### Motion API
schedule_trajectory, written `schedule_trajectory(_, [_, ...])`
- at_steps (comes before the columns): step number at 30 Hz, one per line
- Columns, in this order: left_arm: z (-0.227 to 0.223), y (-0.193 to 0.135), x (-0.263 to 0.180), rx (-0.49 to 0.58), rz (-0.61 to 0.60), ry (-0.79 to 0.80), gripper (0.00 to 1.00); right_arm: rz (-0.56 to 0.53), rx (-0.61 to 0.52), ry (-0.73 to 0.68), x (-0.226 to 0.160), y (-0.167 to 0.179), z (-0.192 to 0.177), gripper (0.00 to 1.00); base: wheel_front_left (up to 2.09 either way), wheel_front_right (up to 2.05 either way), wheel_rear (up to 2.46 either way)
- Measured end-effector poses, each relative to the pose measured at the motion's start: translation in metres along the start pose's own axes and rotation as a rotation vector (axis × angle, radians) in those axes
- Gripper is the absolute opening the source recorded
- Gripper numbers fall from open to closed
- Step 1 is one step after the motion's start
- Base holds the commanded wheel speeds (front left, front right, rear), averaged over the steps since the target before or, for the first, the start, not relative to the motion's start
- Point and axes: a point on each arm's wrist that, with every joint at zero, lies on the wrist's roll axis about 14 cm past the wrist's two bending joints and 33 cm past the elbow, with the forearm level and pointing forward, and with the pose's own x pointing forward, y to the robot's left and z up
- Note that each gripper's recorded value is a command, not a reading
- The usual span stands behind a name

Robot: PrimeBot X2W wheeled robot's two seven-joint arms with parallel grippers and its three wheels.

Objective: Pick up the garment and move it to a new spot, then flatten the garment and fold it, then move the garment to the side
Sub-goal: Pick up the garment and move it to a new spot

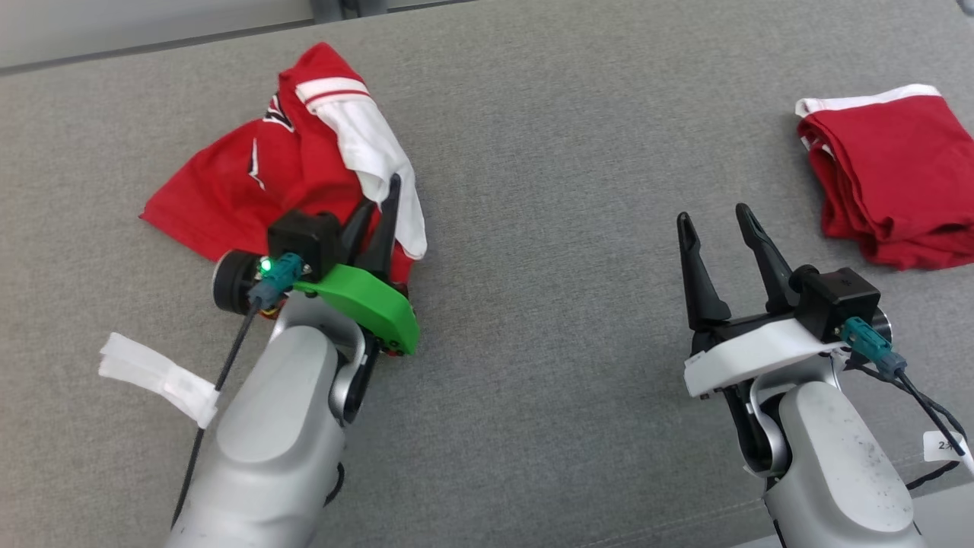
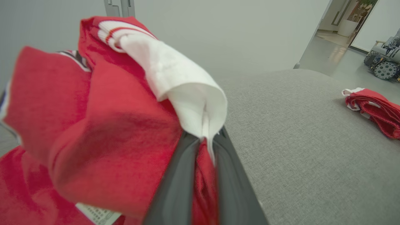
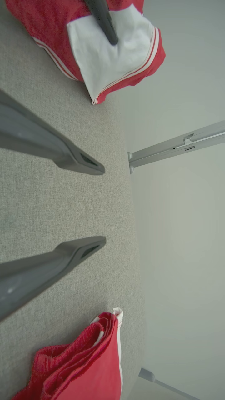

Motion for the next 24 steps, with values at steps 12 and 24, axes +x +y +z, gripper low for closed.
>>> schedule_trajectory(12, [-0.017, -0.078, -0.004, -0.043, -0.135, 0.045, 0.37, -0.075, 0.007, -0.026, -0.021, -0.023, 0.014, 1.00, 0.00, 0.00, 0.00])
schedule_trajectory(24, [0.007, -0.008, -0.043, 0.011, 0.139, -0.053, 1.00, -0.018, 0.017, -0.022, -0.016, -0.002, 0.011, 1.00, 0.00, 0.00, 0.00])
